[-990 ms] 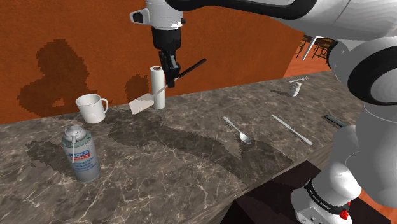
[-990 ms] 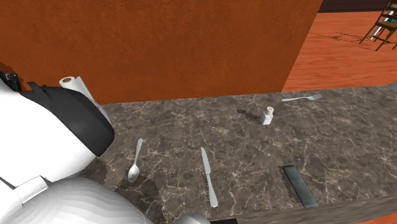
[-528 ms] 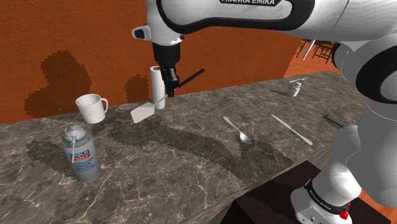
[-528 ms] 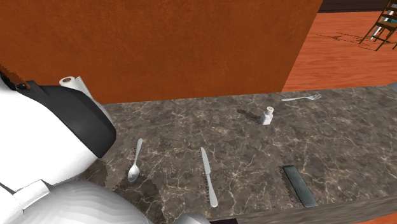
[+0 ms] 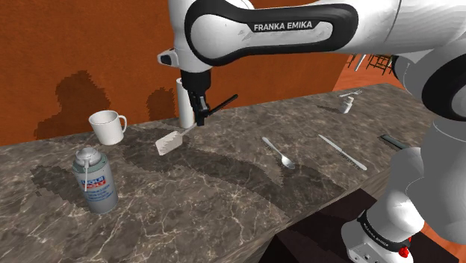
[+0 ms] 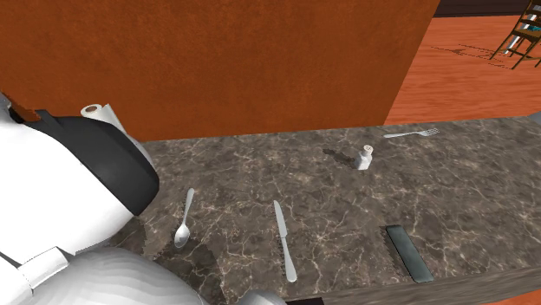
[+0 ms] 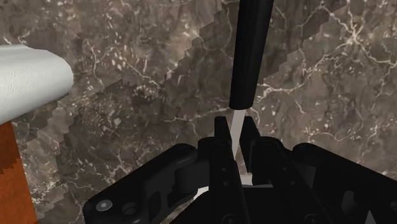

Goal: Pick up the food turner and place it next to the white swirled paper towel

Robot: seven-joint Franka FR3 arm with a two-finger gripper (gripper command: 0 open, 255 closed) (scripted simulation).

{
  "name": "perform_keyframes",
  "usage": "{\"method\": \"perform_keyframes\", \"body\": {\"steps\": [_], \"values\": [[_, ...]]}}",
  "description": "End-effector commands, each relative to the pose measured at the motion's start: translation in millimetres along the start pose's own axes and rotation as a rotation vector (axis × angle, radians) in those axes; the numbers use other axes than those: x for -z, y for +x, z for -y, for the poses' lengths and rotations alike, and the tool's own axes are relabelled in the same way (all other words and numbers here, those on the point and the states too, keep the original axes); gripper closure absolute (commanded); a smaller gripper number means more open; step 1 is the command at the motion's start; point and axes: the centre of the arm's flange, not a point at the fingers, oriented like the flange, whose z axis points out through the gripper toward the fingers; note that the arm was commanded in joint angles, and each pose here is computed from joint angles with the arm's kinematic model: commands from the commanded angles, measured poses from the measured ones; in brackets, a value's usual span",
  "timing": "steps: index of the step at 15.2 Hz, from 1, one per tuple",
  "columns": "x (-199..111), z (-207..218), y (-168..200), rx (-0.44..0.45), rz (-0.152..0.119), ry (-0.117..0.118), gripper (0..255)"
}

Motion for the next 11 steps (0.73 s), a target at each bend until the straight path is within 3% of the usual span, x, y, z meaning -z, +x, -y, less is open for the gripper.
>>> {"method": "perform_keyframes", "body": {"steps": [1, 11], "values": [[-10, 0, 0, 0.0, 0.0, 0.0, 255], [-63, 0, 4, 0.0, 0.0, 0.0, 255]]}}
